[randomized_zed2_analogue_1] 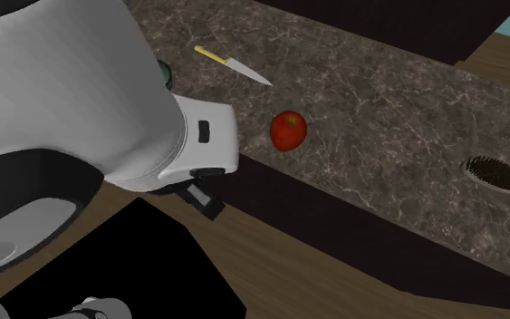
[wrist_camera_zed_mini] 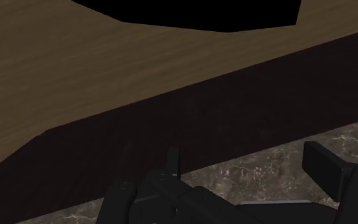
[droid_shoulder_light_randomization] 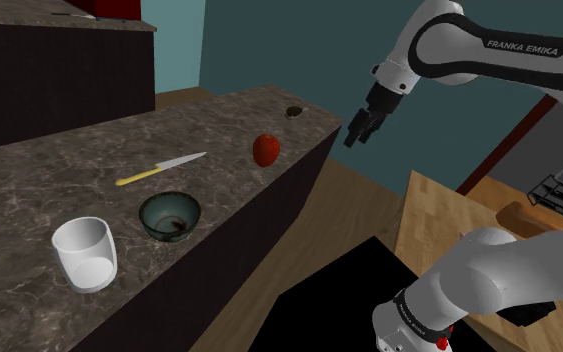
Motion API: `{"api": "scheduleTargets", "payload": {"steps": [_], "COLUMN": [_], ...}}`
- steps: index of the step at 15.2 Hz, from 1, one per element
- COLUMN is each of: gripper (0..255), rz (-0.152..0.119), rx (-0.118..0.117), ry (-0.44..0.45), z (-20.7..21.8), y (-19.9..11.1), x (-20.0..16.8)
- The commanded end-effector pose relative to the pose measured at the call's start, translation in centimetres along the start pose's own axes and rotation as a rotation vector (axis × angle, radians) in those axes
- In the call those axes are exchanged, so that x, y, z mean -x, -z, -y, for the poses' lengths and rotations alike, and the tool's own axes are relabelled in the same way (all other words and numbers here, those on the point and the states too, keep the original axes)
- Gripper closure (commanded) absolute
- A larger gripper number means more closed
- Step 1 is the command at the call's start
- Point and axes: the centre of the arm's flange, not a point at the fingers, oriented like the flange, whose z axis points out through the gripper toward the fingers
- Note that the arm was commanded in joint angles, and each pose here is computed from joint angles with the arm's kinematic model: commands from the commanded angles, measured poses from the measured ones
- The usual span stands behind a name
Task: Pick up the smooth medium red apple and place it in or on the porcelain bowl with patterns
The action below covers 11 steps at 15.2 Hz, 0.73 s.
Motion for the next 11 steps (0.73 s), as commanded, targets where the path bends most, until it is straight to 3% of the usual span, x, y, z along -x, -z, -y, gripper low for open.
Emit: {"api": "scheduleTargets", "payload": {"steps": [1, 11], "gripper": [0, 0], "rz": [-0.006, -0.032], "rx": [0.006, 0.033], "ry": [0.010, 0.057], "z": [-0.3, -0.8], "y": [-1.0, -5.8], "x": [-2.5, -14.4]}}
